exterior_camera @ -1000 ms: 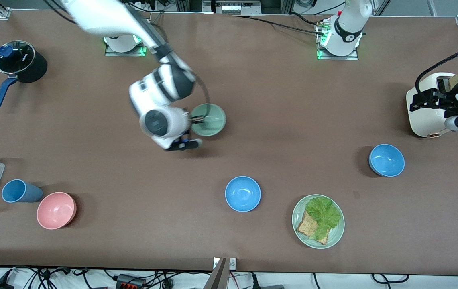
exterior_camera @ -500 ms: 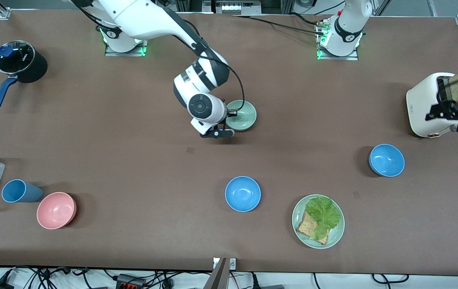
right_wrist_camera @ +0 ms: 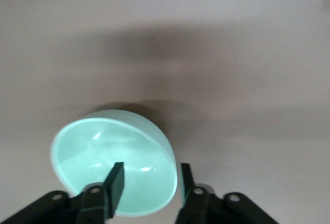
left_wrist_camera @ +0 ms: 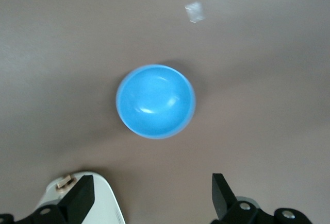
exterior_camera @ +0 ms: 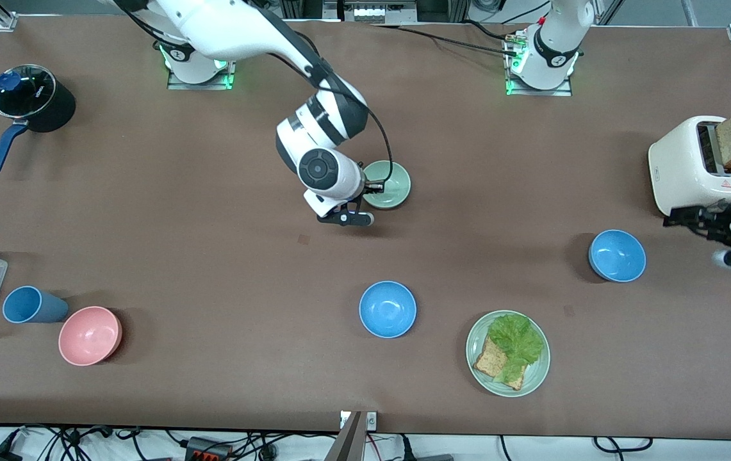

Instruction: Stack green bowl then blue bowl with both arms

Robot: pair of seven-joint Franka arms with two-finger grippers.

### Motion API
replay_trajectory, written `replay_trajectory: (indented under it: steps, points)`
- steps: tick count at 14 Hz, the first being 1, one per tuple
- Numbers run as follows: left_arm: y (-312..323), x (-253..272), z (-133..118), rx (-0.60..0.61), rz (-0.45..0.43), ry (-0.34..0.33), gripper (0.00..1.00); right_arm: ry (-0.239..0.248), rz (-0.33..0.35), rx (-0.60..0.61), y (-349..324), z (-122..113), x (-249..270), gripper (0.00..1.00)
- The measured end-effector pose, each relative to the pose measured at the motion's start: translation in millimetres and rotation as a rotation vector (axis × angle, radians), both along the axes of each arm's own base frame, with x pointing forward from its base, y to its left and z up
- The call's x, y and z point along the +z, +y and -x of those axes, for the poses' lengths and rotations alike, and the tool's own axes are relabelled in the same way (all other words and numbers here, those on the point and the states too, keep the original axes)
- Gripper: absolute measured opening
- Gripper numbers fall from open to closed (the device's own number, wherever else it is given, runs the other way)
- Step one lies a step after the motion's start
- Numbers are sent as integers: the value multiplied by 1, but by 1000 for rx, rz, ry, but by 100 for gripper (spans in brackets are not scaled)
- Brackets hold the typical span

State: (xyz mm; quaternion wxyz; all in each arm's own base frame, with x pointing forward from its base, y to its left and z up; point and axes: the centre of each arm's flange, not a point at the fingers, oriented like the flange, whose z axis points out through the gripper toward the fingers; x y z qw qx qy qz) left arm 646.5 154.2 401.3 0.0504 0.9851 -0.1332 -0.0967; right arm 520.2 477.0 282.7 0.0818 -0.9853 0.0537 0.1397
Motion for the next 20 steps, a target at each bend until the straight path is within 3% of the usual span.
replay_trajectory:
  steps: [2, 4, 7, 10, 16, 20]
  points:
    - [37, -48, -1, -70, 27, -20, 100, -82, 54, -11, -43, -40, 73, 79]
    - [52, -74, 3, -60, 39, -4, 100, -166, 92, -16, -105, -76, 129, 99]
    - [37, -99, 8, 117, 6, 17, 100, -218, 106, -51, -211, -118, 173, 100]
    - [25, -137, 20, 170, -13, -18, 100, -252, 120, -91, -307, -142, 199, 100]
    - [24, -158, 27, 184, -19, -37, 100, -286, 128, -143, -392, -150, 228, 100]
    - [24, -182, 28, 188, -16, -31, 91, -339, 129, -159, -473, -146, 259, 100]
